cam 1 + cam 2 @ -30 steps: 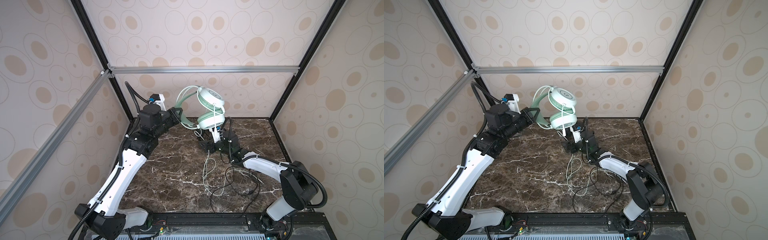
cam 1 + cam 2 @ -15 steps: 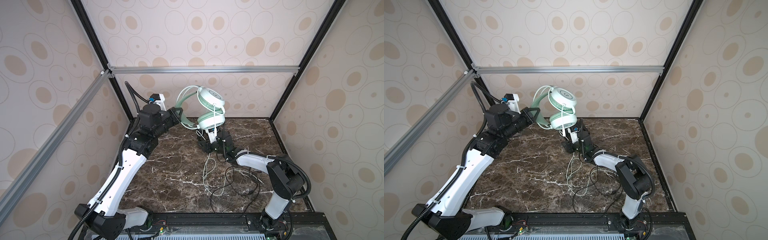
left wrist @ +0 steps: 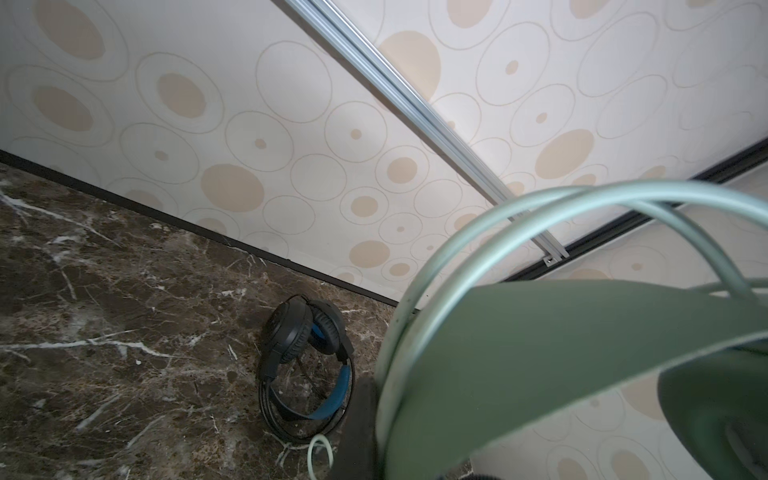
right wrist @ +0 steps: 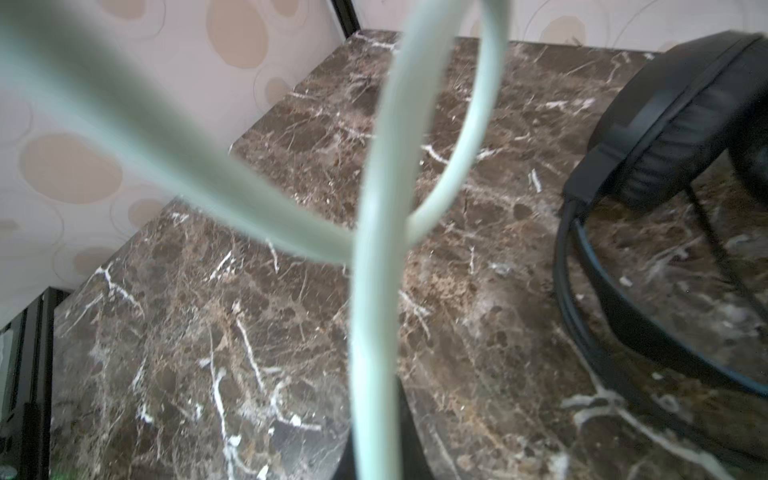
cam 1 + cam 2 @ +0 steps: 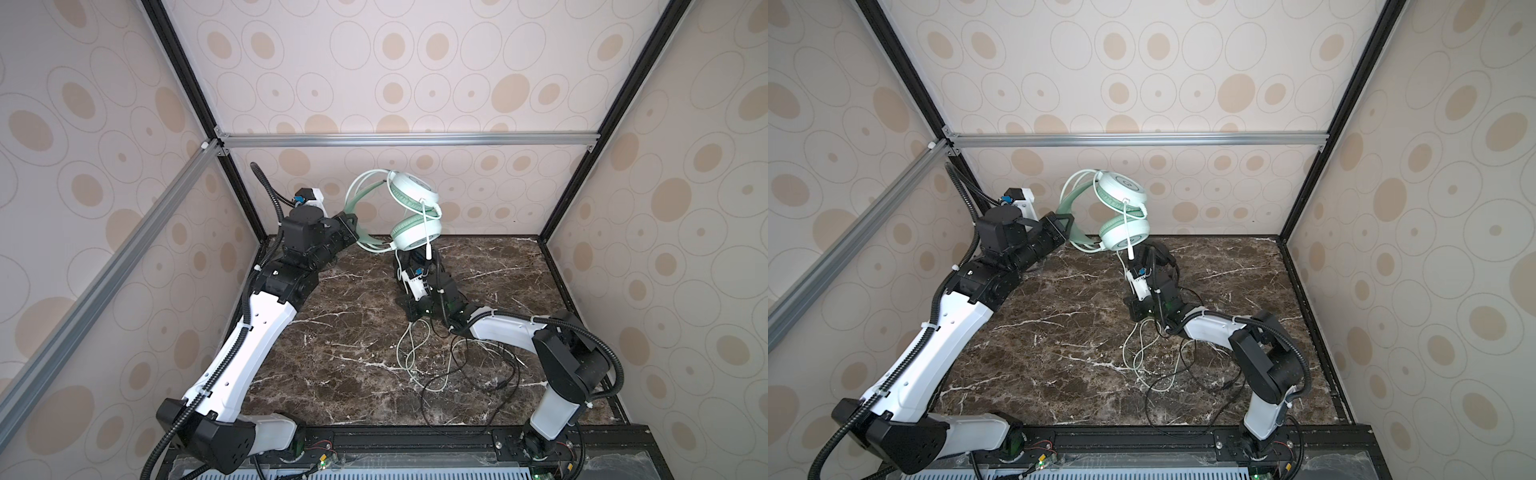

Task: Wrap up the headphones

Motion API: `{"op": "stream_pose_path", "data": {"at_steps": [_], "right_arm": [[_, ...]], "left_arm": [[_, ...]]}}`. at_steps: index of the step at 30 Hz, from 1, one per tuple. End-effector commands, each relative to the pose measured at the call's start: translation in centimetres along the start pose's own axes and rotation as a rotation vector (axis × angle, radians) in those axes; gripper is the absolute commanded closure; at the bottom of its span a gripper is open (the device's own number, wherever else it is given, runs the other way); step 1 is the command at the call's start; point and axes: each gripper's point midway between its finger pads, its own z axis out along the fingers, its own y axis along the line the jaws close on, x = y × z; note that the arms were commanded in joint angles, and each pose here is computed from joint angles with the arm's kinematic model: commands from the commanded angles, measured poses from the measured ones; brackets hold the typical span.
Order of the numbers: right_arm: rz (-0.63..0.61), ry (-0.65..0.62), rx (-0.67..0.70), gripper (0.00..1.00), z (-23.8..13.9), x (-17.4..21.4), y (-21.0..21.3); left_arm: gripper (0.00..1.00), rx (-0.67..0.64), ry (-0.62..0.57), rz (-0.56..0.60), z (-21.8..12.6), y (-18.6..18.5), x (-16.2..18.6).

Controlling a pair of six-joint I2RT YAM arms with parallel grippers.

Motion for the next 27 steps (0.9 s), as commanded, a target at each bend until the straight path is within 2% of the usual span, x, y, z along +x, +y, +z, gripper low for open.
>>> {"op": "stream_pose_path", "data": {"at_steps": [1,7,14,27], "right_arm": [[-0.07,0.041,0.009,1.0,-1.6,1.2,2.2],[-0.181,0.09,-0.017,1.0,-3.6,2.4,6.7],[-0.298,0.132,-0.034,1.0,-5.9,2.1,10.2],[-0.466,0.155,-0.022,1.0,-9.7,-3.6,12.7]], "left_arm": [[1.0,0.018,-0.117,-0.036,-0.1,-1.1,-3.3],[1.0,-0.083,-0.147,-0.015,1.8,1.6,-3.8],[1.0,-0.199,-0.158,0.093,4.0,4.3,-3.6],[1.0,-0.335,-0.132,0.277,5.3,8.3,-1.8]]}}
